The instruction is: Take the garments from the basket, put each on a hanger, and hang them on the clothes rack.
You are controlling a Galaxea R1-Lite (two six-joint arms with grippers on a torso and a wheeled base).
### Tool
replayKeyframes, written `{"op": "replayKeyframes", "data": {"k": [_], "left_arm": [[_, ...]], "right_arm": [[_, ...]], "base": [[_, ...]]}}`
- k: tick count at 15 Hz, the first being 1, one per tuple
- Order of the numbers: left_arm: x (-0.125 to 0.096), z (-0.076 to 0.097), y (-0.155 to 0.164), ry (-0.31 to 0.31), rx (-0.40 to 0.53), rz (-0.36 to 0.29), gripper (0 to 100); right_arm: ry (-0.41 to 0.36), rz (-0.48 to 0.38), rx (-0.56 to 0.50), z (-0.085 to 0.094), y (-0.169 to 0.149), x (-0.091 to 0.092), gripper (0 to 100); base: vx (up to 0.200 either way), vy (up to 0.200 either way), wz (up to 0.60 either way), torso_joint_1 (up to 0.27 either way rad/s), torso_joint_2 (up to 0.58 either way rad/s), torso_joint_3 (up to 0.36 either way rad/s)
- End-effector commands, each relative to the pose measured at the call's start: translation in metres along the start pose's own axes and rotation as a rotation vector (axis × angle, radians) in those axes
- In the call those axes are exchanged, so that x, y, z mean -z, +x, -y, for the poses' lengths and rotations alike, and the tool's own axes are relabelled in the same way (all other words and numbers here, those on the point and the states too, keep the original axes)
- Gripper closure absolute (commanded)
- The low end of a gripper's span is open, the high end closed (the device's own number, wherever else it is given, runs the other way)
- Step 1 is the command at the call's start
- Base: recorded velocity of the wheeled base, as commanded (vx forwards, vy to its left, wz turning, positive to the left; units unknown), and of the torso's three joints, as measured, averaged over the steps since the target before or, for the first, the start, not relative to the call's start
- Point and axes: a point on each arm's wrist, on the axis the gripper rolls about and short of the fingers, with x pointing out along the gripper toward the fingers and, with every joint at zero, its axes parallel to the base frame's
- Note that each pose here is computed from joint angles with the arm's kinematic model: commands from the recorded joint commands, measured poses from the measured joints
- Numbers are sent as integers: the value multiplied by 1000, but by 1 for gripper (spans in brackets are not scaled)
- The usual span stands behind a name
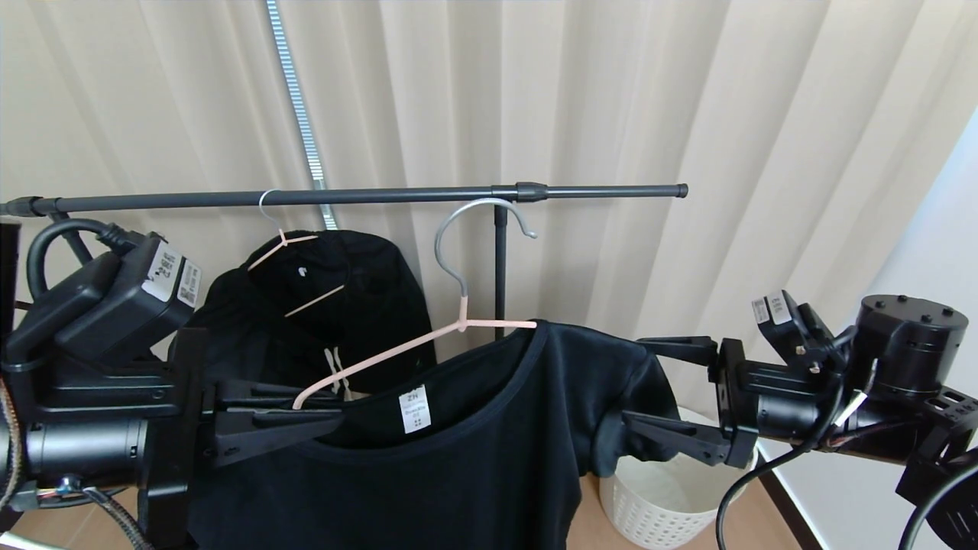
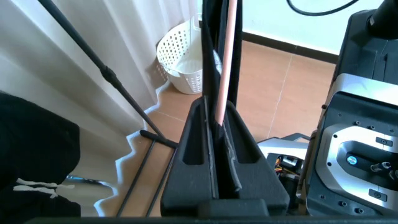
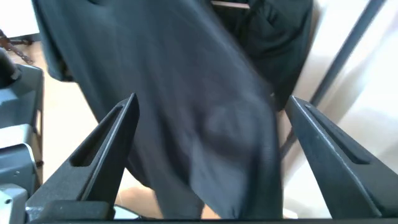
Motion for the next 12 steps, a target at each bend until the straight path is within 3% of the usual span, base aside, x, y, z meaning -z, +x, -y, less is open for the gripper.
{"op": "replayKeyframes", "data": {"k": [1, 5, 6, 12], "left_arm": [[-1, 1, -2, -2, -3, 6, 100], [-1, 2, -6, -1, -21, 11, 100], [0, 1, -6, -4, -23, 9, 100], [1, 4, -16, -30, -56, 22, 100]], "right_arm": [[28, -23, 5, 9, 5, 10, 0], [35, -22, 41, 20, 1, 11, 0], [32, -19, 54, 22, -1, 11, 100], [30, -7, 108, 36, -9, 9, 100]], "base": [[0, 0, 0, 0, 0, 0], [0, 0, 0, 0, 0, 0], [0, 0, 0, 0, 0, 0], [0, 0, 0, 0, 0, 0]]}}
